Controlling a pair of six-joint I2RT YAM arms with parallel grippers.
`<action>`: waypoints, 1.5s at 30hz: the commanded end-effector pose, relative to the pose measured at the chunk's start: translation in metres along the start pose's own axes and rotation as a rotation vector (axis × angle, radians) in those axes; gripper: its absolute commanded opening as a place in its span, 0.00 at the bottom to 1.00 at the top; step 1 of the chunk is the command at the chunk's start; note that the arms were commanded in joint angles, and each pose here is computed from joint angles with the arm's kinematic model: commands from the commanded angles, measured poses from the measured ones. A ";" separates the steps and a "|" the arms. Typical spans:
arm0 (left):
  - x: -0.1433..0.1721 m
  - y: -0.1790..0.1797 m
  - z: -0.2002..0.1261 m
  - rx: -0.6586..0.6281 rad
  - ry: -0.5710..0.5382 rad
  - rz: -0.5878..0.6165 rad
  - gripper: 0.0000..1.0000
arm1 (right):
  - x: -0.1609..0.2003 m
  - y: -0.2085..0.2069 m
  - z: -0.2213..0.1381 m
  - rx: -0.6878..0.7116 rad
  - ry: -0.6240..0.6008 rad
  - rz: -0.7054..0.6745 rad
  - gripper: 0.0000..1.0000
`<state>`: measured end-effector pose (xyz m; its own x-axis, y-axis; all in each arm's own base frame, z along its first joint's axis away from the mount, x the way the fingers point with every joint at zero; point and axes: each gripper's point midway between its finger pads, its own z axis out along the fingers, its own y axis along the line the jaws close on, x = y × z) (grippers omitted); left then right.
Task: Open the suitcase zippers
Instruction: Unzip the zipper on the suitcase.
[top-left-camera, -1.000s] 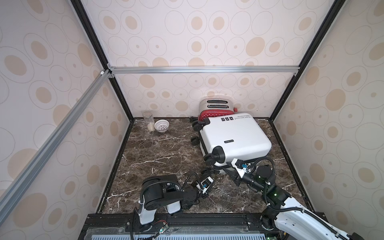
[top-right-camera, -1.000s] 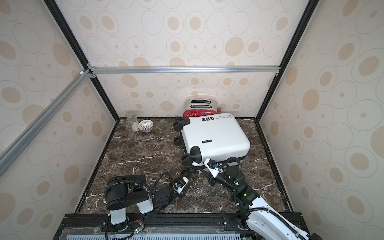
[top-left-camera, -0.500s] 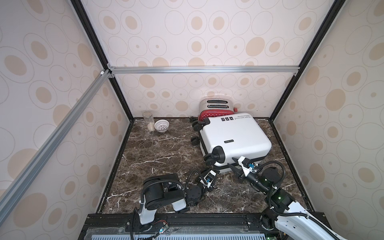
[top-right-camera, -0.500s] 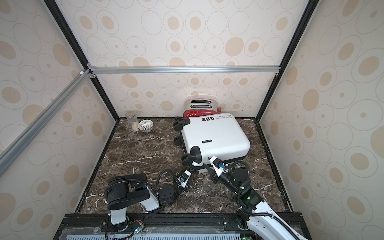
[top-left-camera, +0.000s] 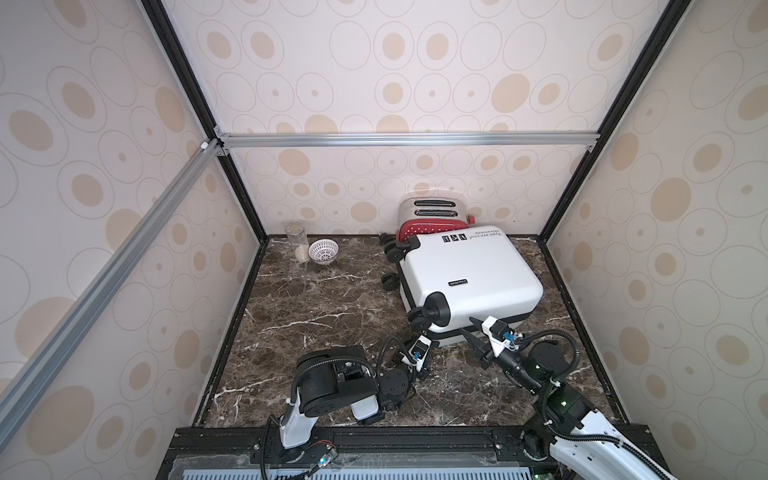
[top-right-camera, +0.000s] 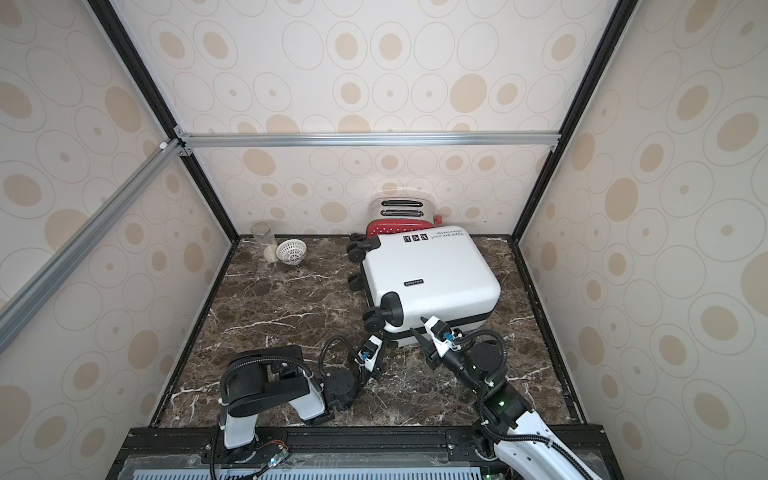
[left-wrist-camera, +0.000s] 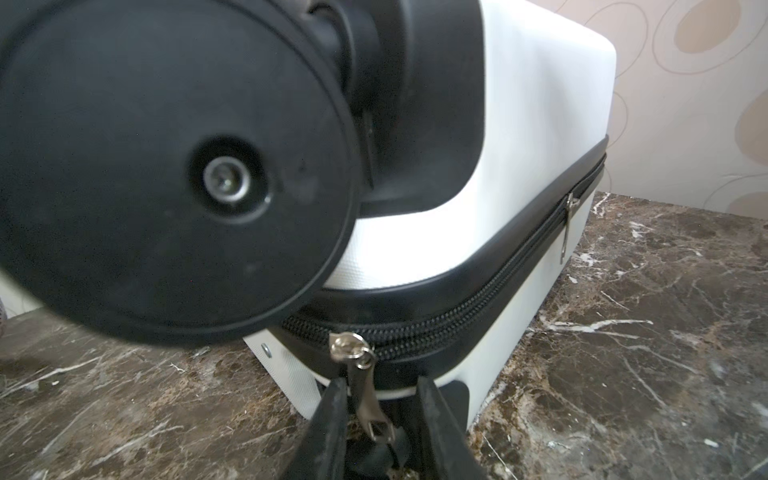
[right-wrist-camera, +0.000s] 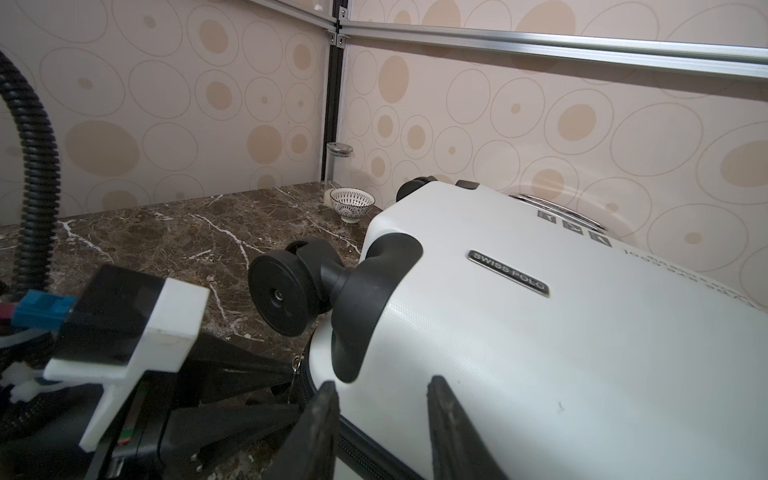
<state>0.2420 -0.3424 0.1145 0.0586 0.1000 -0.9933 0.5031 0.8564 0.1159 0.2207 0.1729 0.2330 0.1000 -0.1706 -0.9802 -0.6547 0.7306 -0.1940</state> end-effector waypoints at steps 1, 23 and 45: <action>-0.044 0.018 -0.001 -0.061 -0.175 -0.177 0.21 | 0.004 -0.001 0.001 0.003 0.010 -0.009 0.38; -0.049 0.050 -0.011 -0.076 -0.180 -0.232 0.00 | -0.015 0.001 0.004 -0.029 -0.004 -0.005 0.37; -0.059 0.057 -0.019 0.083 -0.205 -0.266 0.00 | -0.049 0.048 0.057 -0.564 0.238 -0.295 0.57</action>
<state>0.2537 -0.2932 0.1154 -0.0312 0.0229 -0.9992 0.5582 0.8297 0.0016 0.2516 0.2502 0.2923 0.0802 -0.3605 -0.9293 -0.8705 0.4288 -0.2415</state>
